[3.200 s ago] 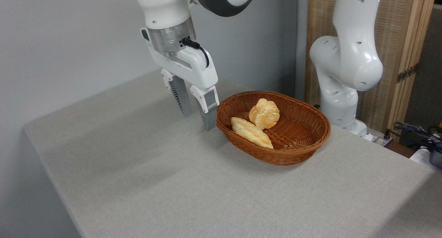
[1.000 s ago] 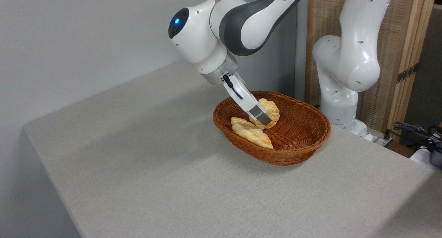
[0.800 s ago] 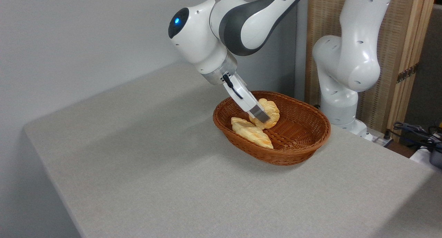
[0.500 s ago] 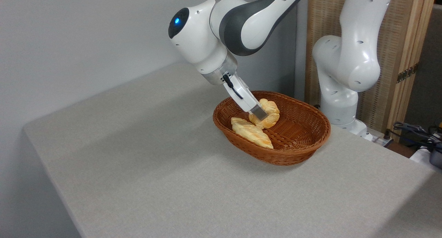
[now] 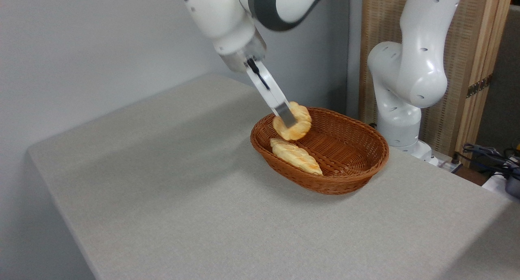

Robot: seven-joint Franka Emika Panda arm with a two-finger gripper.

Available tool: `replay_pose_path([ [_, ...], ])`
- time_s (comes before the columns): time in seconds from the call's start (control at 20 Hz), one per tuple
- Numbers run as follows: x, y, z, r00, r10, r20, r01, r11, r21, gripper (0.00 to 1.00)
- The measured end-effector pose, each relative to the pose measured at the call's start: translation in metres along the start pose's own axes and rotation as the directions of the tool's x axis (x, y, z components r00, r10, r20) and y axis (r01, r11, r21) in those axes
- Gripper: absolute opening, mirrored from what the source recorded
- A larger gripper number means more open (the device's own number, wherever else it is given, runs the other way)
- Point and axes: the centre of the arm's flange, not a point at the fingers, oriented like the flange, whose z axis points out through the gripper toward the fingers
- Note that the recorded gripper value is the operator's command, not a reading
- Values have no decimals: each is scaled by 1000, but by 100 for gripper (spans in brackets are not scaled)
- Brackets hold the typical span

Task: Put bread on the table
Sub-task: 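Lift the bun out of the basket and carry it beside the basket, then lower the bun onto the table and open the gripper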

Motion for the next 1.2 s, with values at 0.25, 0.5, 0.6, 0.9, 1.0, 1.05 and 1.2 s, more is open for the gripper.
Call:
replay_pose_path([
  [0.25, 9, -18, -61, 992, -9, -127, 30, 986, 166, 25],
  [0.5, 36, -67, -69, 949, -180, -258, 242, 942, 234, 34],
  [0.6, 48, -81, -63, 931, -230, -282, 299, 925, 234, 54],
  [0.9, 82, -103, -38, 915, -270, -300, 340, 916, 211, 100],
  [1.0, 89, -105, -31, 920, -268, -287, 333, 919, 209, 100],
  [1.05, 91, -106, -28, 921, -268, -281, 331, 921, 207, 100],
  [1.2, 100, -107, -19, 929, -263, -261, 319, 926, 203, 100],
])
